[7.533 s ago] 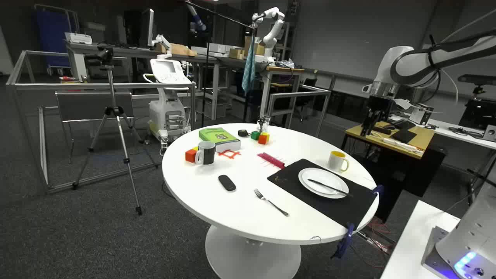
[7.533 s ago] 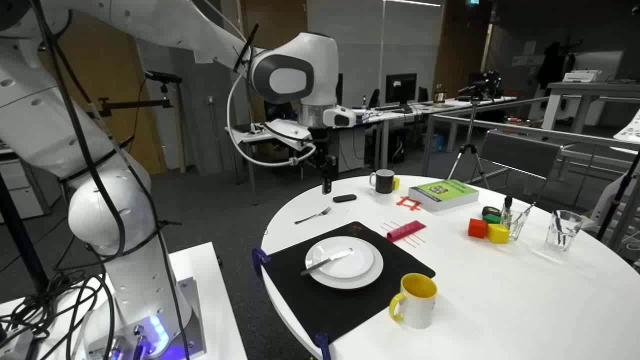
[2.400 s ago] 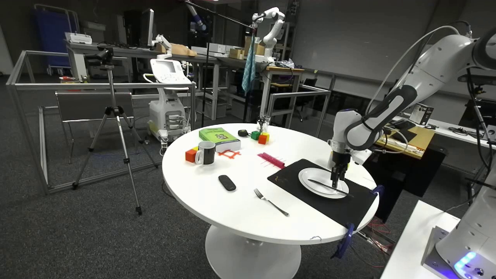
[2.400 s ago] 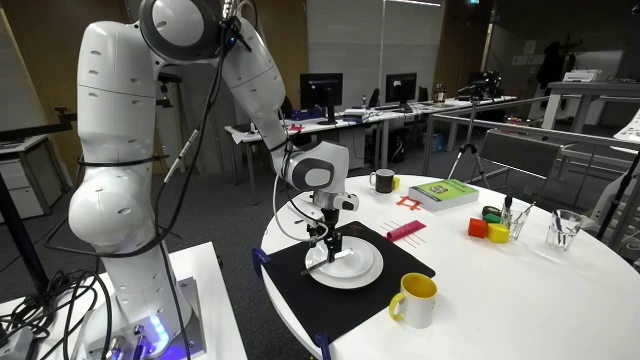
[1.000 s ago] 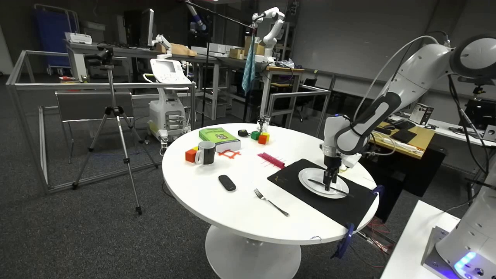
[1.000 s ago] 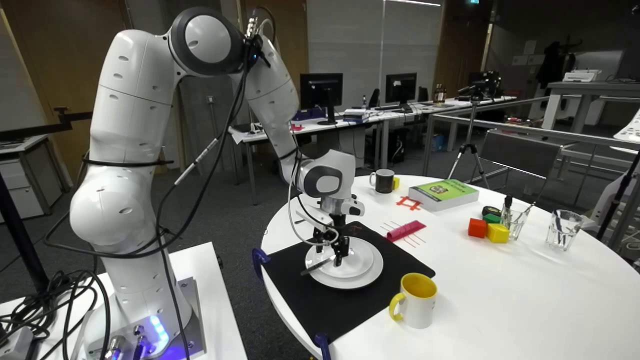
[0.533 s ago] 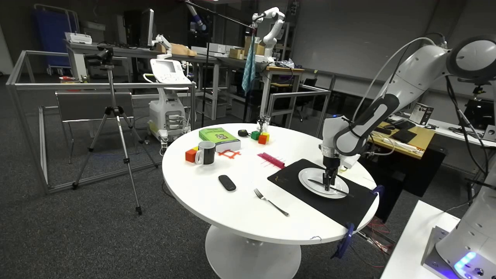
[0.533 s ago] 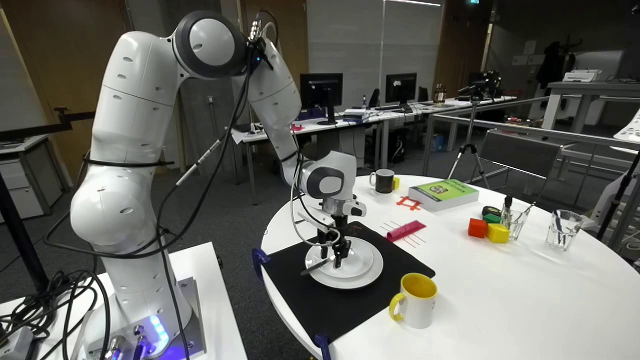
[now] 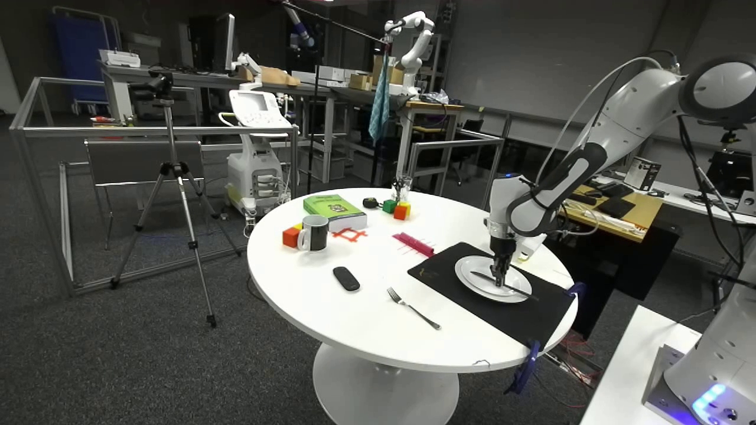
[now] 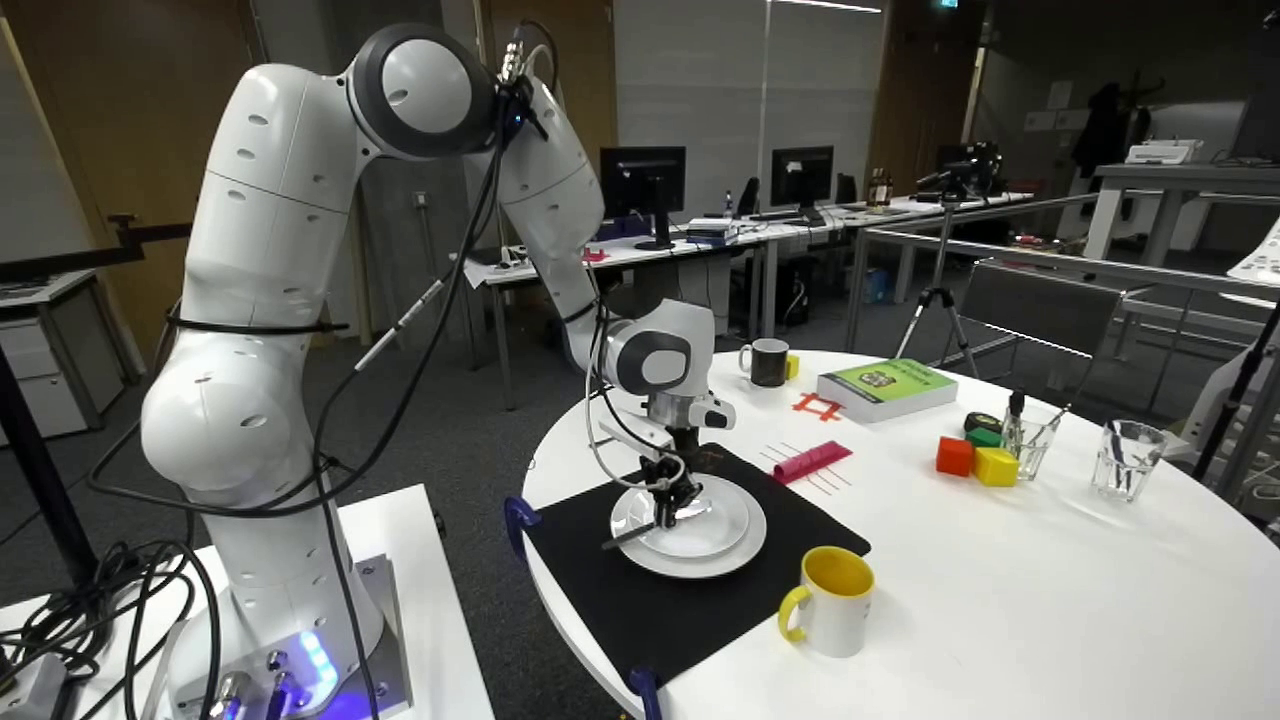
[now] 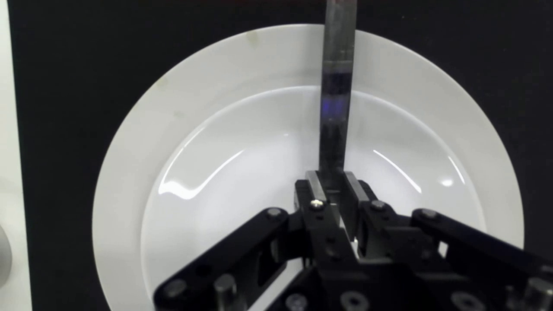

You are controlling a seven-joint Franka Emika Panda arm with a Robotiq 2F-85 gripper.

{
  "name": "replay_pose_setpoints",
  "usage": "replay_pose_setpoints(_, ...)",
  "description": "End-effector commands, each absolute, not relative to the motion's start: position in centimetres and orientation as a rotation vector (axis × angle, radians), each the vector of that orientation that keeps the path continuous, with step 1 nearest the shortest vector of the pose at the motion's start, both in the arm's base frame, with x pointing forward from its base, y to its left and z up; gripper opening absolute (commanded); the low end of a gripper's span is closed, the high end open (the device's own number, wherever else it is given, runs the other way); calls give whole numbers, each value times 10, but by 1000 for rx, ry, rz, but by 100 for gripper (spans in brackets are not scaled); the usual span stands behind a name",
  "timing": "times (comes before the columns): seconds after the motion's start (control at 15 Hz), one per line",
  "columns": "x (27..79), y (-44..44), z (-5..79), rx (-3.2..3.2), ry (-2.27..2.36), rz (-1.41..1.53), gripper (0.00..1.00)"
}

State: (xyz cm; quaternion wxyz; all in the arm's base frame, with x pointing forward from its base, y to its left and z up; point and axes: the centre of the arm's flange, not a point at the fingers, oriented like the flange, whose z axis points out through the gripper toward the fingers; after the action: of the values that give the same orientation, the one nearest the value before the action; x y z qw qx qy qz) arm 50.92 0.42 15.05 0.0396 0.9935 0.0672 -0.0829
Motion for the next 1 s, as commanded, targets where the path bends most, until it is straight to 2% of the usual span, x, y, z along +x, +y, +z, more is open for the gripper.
replay_pose_setpoints(0.0, 512, 3, 153, 3020, 185, -246, 4)
replay_pose_setpoints(0.93, 510, 13, 205, 3015, 217, -199, 4)
